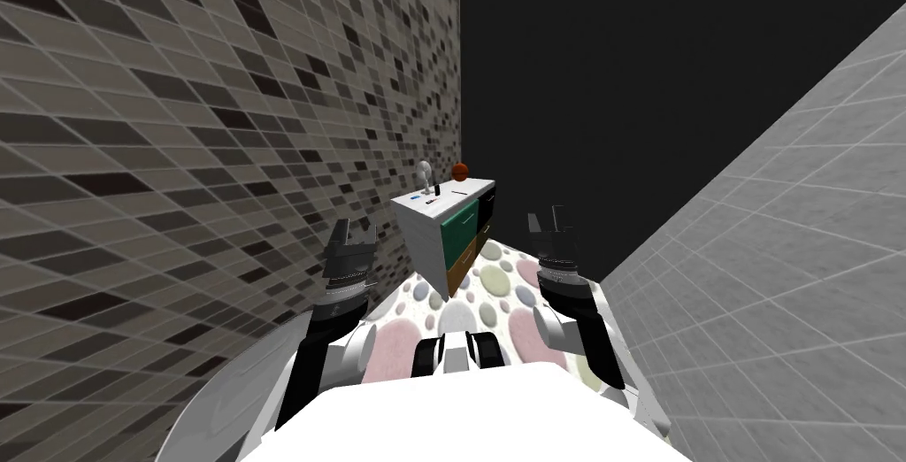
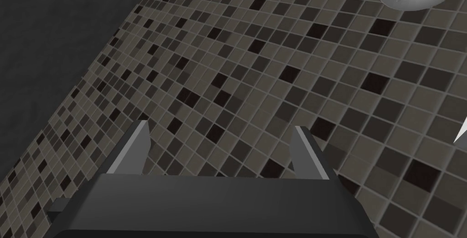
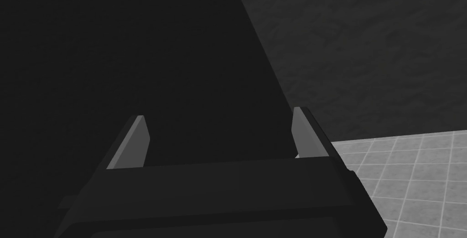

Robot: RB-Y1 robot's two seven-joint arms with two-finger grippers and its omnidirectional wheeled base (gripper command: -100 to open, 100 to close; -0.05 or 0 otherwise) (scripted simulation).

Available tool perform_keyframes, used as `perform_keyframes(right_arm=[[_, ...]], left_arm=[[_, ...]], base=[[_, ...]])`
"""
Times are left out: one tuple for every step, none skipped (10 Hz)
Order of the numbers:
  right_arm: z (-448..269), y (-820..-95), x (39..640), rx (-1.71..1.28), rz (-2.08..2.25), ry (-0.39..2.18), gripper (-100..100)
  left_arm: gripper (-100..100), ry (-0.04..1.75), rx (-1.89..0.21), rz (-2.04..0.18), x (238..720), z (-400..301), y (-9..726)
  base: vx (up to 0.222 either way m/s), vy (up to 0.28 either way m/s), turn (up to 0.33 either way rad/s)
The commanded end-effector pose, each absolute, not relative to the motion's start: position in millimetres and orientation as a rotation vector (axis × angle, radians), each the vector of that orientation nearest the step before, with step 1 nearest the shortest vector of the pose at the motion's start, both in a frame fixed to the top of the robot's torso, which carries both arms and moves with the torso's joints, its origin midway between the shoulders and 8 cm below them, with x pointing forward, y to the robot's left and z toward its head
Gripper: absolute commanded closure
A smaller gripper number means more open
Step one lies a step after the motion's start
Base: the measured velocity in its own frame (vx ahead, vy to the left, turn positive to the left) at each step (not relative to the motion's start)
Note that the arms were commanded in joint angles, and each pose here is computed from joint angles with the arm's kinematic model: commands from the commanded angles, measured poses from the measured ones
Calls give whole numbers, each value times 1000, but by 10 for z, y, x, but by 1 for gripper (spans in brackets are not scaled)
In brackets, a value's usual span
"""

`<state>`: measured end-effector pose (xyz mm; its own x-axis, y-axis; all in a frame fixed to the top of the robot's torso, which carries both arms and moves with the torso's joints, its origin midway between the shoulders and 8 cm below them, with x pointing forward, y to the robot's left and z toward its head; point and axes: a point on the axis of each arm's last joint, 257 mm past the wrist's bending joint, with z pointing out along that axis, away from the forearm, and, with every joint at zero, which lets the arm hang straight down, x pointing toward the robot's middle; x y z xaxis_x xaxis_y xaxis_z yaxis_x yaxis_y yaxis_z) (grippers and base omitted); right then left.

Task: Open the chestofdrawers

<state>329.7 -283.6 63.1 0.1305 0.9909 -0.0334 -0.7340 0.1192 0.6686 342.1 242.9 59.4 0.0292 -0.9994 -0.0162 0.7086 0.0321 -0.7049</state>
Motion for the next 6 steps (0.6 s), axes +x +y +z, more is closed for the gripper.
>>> perform_keyframes(right_arm=[[616, -2783, 3325, 564, 1387, 577, -100], [599, -2748, 3350, 563, 1415, 591, -100], [577, -2713, 3379, 568, 1450, 602, -100], [550, -2682, 3412, 581, 1493, 608, -100], [517, -2652, 3450, 600, 1541, 610, -100], [480, -2624, 3491, 626, 1594, 608, -100]], left_arm=[[0, 612, -606, -1449, 3421, 594, 2429], [0, 612, -606, -1449, 3422, 592, 2429], [0, 612, -606, -1449, 3422, 591, 2429], [0, 613, -606, -1449, 3422, 591, 2430], [0, 613, -606, -1449, 3422, 591, 2430], [0, 613, -606, -1449, 3422, 591, 2430]], base=[[12, -11, 27], [16, -28, 47], [29, -39, 48], [51, -43, 62], [53, -60, 88], [56, -68, 89]])
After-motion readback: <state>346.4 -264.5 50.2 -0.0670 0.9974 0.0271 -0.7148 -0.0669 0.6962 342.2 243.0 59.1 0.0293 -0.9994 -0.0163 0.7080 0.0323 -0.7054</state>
